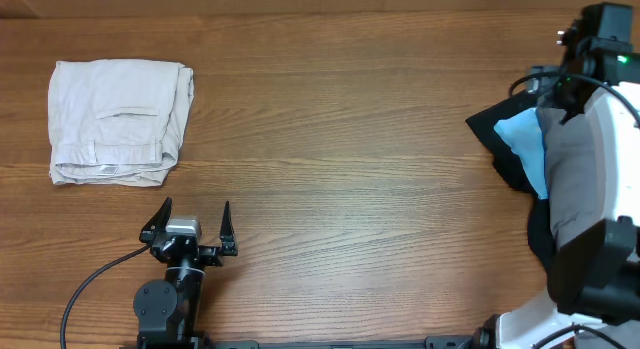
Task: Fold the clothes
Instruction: 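Reach the right gripper over the pile and grasp the grey shorts' waistband, then lift the grey shorts with the right gripper and lay them mid-table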
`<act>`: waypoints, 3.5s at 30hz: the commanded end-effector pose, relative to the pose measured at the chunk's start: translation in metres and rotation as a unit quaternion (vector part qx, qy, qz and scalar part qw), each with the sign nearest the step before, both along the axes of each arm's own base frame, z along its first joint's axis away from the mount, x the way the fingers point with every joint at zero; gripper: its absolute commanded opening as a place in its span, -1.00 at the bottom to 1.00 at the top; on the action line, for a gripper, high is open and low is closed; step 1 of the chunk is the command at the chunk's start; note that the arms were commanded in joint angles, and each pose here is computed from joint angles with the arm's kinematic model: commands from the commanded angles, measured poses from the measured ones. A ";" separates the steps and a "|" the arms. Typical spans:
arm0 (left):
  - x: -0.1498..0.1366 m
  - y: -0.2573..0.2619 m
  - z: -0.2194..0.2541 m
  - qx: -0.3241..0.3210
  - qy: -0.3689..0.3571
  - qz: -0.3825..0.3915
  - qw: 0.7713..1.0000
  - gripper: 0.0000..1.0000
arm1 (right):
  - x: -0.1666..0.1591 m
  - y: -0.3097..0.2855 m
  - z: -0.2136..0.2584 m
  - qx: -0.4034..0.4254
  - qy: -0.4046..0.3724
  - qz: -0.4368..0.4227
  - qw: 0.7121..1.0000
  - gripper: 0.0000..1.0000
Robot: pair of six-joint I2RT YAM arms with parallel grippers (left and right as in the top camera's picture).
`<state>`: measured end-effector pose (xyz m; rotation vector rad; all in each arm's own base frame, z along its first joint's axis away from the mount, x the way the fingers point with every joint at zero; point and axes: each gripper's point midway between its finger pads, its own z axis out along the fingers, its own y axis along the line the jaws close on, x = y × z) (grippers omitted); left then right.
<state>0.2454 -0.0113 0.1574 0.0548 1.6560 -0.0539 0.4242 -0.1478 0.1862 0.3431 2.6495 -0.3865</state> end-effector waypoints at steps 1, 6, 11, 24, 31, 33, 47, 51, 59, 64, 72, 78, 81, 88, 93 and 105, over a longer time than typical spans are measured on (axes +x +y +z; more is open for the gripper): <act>0.000 0.000 0.000 0.010 -0.004 0.000 1.000 1.00 | 0.000 -0.030 -0.010 -0.004 0.006 -0.023 1.000 0.69; 0.000 0.000 0.000 0.010 -0.004 0.000 1.000 0.99 | 0.009 -0.035 -0.028 0.047 -0.007 -0.019 0.999 0.56; 0.000 0.000 0.000 0.010 -0.004 0.000 1.000 1.00 | 0.020 -0.041 -0.048 0.048 -0.002 -0.017 0.999 0.52; 0.000 0.000 0.000 0.010 -0.004 0.000 1.000 0.99 | 0.029 -0.044 -0.111 0.063 0.046 -0.014 0.997 0.38; 0.000 0.000 0.000 0.010 -0.004 0.000 1.000 1.00 | 0.026 -0.043 -0.133 0.071 0.068 -0.015 0.995 0.38; 0.000 0.000 0.000 0.010 -0.004 0.000 1.000 1.00 | 0.023 -0.042 -0.141 0.076 0.080 -0.016 0.994 0.42; 0.000 0.000 0.000 0.010 -0.004 0.000 1.000 1.00 | 0.031 -0.045 -0.152 0.071 0.068 -0.016 0.995 0.31; 0.000 0.000 0.000 0.010 -0.004 0.000 1.000 1.00 | 0.024 -0.045 -0.157 0.076 0.082 -0.019 0.994 0.29; 0.000 0.000 0.000 0.010 -0.004 0.000 1.000 1.00 | 0.020 -0.053 -0.173 0.084 0.085 -0.028 0.992 0.25; 0.000 0.000 0.000 0.010 -0.004 0.000 1.000 0.99 | 0.020 -0.054 -0.173 0.083 0.085 -0.030 0.992 -0.11; 0.000 0.000 0.000 0.010 -0.004 0.000 1.000 1.00 | 0.027 -0.050 -0.168 0.098 0.070 -0.024 0.992 -0.93; 0.000 0.000 0.000 0.010 -0.004 0.000 1.000 0.99 | 0.049 -0.038 -0.121 0.140 0.022 0.002 0.990 -0.93; 0.000 0.000 0.000 0.010 -0.004 0.000 1.000 1.00 | 0.052 -0.046 -0.082 0.137 0.002 -0.010 0.991 -0.93; 0.000 0.000 0.000 0.010 -0.004 0.000 1.000 0.99 | 0.046 -0.039 -0.018 0.157 -0.010 -0.006 0.988 -0.93; 0.000 0.000 0.000 0.009 -0.004 0.000 1.000 1.00 | 0.051 0.002 0.006 0.233 -0.029 0.039 0.971 -0.93; 0.000 0.000 0.000 0.010 -0.004 0.000 1.000 1.00 | 0.060 0.175 0.039 0.396 -0.012 0.173 0.902 -0.92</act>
